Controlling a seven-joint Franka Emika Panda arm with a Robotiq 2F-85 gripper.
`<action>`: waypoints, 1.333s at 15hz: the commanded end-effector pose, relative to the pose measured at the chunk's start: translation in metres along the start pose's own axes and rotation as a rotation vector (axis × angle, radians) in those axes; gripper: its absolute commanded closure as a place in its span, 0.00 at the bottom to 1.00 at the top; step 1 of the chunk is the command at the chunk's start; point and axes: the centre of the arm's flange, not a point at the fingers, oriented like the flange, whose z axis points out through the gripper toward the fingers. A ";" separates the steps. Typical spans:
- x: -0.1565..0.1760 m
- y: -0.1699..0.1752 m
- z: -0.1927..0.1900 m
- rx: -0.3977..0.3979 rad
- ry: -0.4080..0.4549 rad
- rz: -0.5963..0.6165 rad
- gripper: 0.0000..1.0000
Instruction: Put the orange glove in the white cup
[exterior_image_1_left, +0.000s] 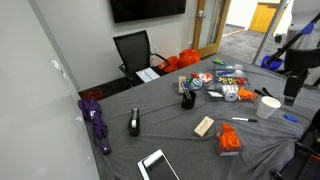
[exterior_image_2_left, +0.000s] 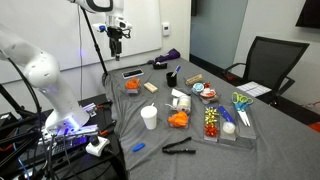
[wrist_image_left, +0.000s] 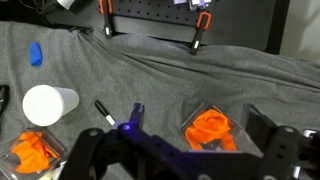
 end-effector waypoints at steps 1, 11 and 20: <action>0.000 0.000 0.000 0.000 0.000 0.000 0.00; 0.026 -0.015 0.032 0.098 0.086 -0.006 0.00; 0.061 -0.036 0.081 0.285 0.200 0.047 0.00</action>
